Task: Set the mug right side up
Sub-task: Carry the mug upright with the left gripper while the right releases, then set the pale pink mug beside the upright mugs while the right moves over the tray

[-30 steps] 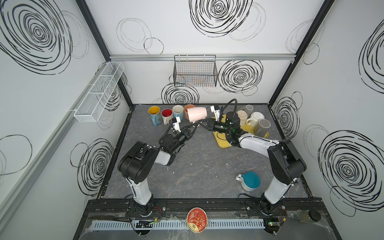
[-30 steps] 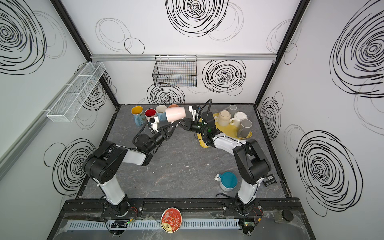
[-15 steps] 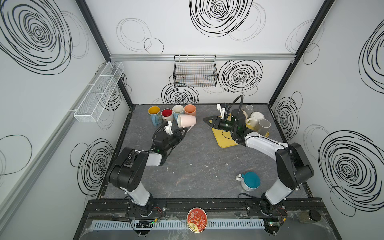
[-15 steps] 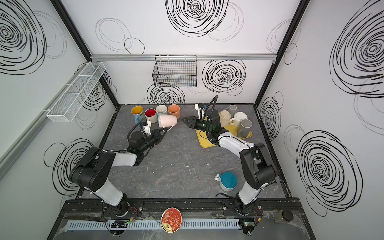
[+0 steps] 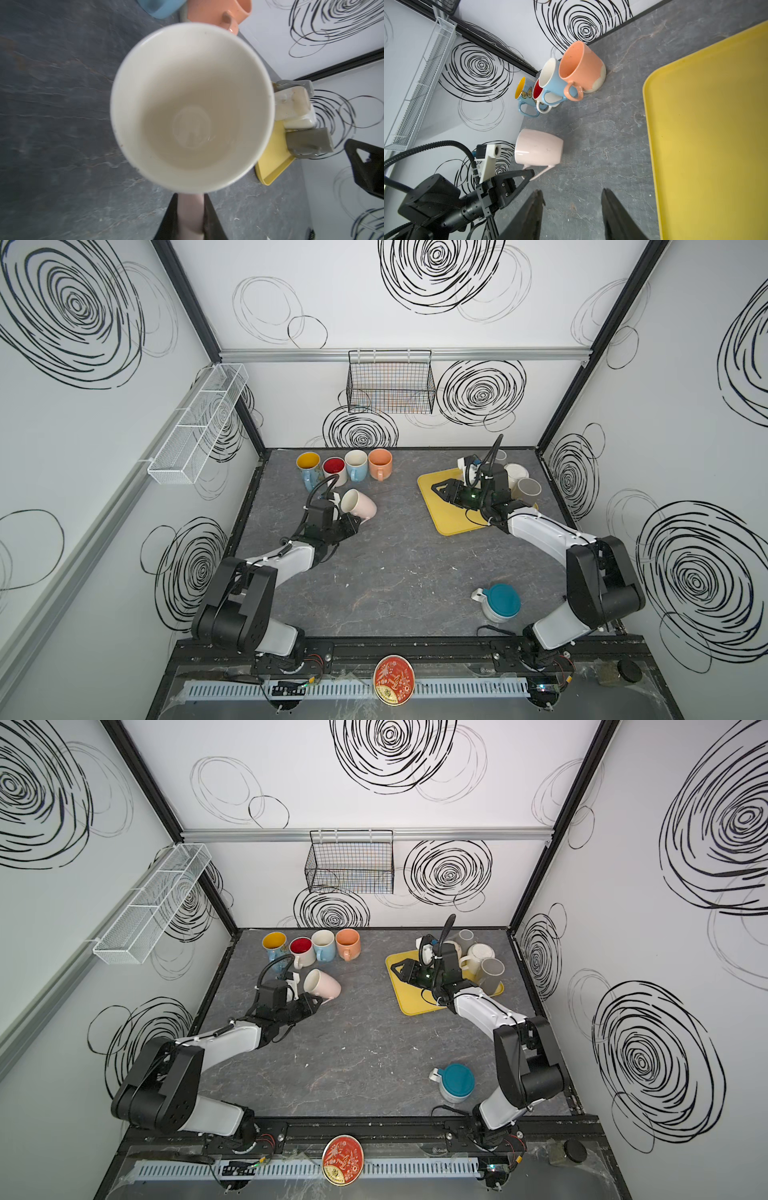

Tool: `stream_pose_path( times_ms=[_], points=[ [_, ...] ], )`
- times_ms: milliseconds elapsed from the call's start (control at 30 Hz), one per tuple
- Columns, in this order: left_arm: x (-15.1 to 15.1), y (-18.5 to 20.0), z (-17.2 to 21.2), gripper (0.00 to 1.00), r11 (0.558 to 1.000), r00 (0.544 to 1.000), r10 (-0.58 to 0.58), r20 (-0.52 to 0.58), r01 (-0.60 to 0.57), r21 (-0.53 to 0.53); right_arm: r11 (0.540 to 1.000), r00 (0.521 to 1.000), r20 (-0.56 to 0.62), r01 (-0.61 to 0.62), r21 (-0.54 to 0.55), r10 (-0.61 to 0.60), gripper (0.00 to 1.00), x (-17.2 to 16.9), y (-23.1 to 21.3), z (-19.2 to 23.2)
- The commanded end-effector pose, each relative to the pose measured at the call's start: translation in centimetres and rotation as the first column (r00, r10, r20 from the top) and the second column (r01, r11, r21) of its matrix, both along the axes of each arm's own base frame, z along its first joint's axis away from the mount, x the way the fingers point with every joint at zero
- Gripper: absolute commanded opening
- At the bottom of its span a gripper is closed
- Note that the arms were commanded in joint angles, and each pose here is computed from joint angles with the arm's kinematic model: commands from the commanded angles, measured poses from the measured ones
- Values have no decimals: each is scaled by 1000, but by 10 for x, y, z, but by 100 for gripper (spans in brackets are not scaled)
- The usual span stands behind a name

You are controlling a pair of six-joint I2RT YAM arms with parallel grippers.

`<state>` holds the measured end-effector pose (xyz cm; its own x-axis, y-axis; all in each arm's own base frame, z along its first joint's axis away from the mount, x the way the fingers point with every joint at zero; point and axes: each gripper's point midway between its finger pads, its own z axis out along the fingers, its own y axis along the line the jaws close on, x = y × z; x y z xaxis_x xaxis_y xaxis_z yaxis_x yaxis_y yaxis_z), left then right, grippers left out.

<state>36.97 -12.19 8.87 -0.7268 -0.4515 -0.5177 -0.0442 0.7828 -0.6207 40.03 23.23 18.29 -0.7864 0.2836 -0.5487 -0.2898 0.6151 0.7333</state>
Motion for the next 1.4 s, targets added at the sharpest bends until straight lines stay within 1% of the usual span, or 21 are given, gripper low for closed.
stream_pose_path(
  times_ms=[0, 67, 100, 233, 433, 500, 567, 700, 767, 833, 900, 1033, 1167, 1267, 1367],
  points=[
    [17, 34, 31, 0, 983, 995, 25, 101, -43, 181, 1000, 1000, 15, -19, -1, 19, 50, -4, -1, 4],
    [17, 52, 36, 0, 962, 994, 52, 92, -74, 263, 1000, 1000, 9, -20, -4, 20, 50, -3, -3, 2],
    [17, 60, 39, 0, 946, 995, 43, 94, -71, 315, 1000, 1000, 8, -22, -4, 22, 50, -4, -3, 1],
    [15, 87, 52, 0, 909, 991, 78, 105, -114, 401, 1000, 1000, 0, -24, -11, 24, 50, -4, -6, -3],
    [9, 127, 66, 0, 819, 987, 116, 112, -159, 551, 999, 999, -13, -34, -7, 34, 50, -8, -7, -10],
    [7, 134, 64, 0, 802, 991, 86, 103, -130, 583, 999, 999, -10, -44, -8, 44, 50, -8, -6, -9],
    [7, 134, 60, 0, 797, 996, 27, 88, -74, 600, 999, 999, -9, -52, -8, 52, 51, -9, -6, -10],
    [8, 150, 54, 0, 745, 999, -5, 36, -20, 667, 999, 999, -5, -47, -15, 47, 51, -10, -7, -16],
    [8, 156, 52, 0, 750, 999, -15, 30, -8, 662, 999, 999, -4, -43, -13, 43, 51, -9, -7, -17],
    [9, 156, 49, 0, 777, 998, -44, 51, 2, 629, 999, 999, 1, -40, -8, 40, 51, -9, -7, -16],
    [10, 159, 46, 0, 785, 996, -49, 72, -6, 619, 999, 999, 13, -36, -14, 36, 51, -8, -8, -14],
    [15, 164, 41, 0, 779, 993, -57, 99, -18, 627, 997, 1000, 17, -17, -72, 18, 51, -6, -12, -15],
    [27, 164, 34, 0, 767, 994, -88, 68, 24, 642, 983, 1000, 6, -18, -183, 19, 51, -5, -9, -24],
    [33, 164, 24, 0, 751, 995, -100, 26, 58, 657, 970, 999, 1, -32, -241, 33, 51, -5, 2, -30],
    [34, 171, 16, 0, 741, 997, -77, -4, 60, 669, 959, 998, -6, -55, -279, 55, 51, -8, 17, -33]
  ],
)
